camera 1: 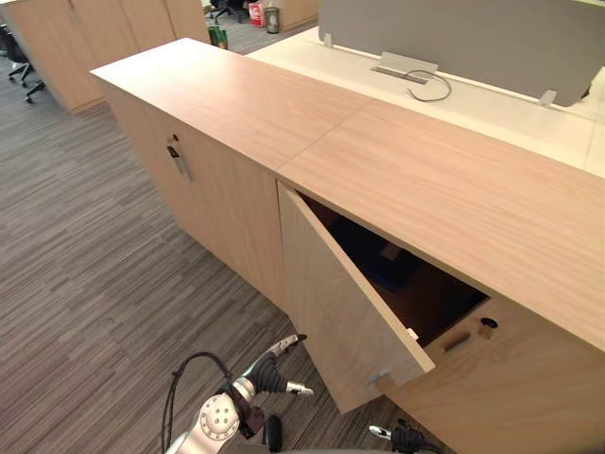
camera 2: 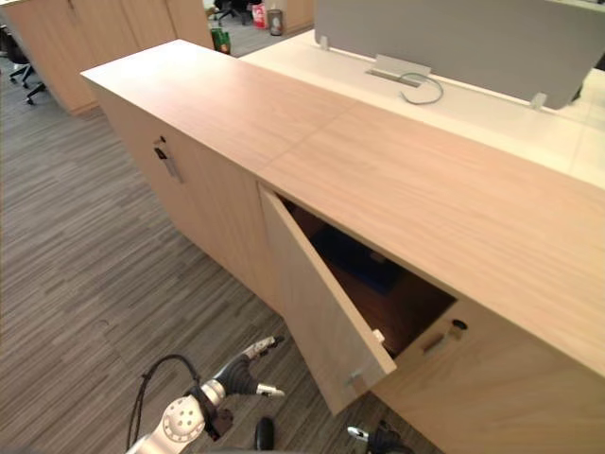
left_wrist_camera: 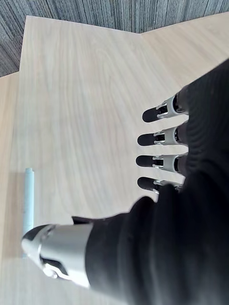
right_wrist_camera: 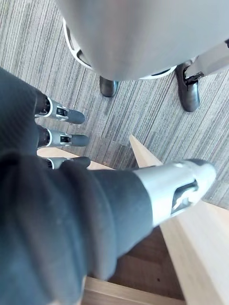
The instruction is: Walk over to the cabinet, pick up the folder, carry it to the office cabinet, place the folder inside the office cabinet, then close the office cabinet door
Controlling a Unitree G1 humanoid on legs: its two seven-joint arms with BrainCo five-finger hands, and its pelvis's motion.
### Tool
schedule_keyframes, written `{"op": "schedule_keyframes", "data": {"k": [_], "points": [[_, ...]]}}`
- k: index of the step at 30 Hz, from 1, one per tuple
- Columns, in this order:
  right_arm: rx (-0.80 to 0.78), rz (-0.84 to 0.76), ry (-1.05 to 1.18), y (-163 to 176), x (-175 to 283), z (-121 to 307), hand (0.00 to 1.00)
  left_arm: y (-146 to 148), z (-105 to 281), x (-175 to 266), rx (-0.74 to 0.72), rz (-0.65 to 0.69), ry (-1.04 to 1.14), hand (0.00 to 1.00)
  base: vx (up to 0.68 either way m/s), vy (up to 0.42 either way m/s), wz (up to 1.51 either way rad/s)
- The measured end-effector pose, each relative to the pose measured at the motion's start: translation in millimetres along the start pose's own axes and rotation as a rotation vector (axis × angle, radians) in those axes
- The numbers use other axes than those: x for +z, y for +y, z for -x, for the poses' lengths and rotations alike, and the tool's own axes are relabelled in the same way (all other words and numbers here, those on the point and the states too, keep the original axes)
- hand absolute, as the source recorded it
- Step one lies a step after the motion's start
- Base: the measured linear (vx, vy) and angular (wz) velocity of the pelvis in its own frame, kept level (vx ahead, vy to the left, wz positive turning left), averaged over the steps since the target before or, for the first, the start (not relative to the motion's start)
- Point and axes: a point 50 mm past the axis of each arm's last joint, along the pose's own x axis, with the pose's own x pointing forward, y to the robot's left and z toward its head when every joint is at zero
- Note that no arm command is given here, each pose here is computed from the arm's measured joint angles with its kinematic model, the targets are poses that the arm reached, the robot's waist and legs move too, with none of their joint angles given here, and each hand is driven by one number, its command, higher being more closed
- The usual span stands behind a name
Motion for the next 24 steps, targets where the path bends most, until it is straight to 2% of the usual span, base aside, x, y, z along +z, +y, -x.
{"op": "schedule_keyframes", "data": {"k": [5, 10, 12, 14, 15, 16, 19, 20, 21, 24], "points": [[-0.063, -0.127, 0.036, -14, -11, 1, 0.00, -2, -6, 6, -0.018, -0.016, -0.024, 0.00, 0.01, -0.012, -0.25], [-0.114, -0.209, 0.088, -28, -31, 6, 0.00, -5, -12, 0, -0.005, 0.025, 0.004, 0.00, -0.01, 0.001, -0.10], [-0.116, -0.221, 0.093, -27, -33, 6, 0.00, -5, -14, -16, 0.061, 0.124, 0.072, 0.00, -0.04, 0.017, -0.21], [-0.115, -0.221, 0.092, -27, -33, 6, 0.00, -2, -11, -44, 0.206, 0.351, 0.197, 0.00, -0.07, 0.010, -0.17], [-0.115, -0.220, 0.092, -26, -33, 6, 0.00, -1, -10, -51, 0.241, 0.405, 0.229, 0.00, -0.09, 0.016, -0.08], [-0.117, -0.215, 0.090, -27, -33, 6, 0.00, -2, -2, -69, 0.330, 0.549, 0.305, 0.00, -0.07, 0.017, -0.05], [-0.115, -0.231, 0.093, -24, -35, 7, 0.00, -4, 19, -102, 0.527, 0.810, 0.443, 0.00, -0.04, 0.012, -0.07], [-0.115, -0.241, 0.094, -24, -36, 7, 0.00, -3, 24, -107, 0.569, 0.856, 0.461, 0.00, -0.01, 0.004, -0.23], [-0.108, -0.229, 0.091, -21, -35, 7, 0.00, -1, 38, -119, 0.687, 0.964, 0.495, 0.00, -0.01, 0.002, -0.30], [-0.115, -0.228, 0.081, -22, -31, 6, 0.00, 1, 61, -135, 0.884, 1.119, 0.529, 0.00, -0.04, 0.011, -0.47]]}}
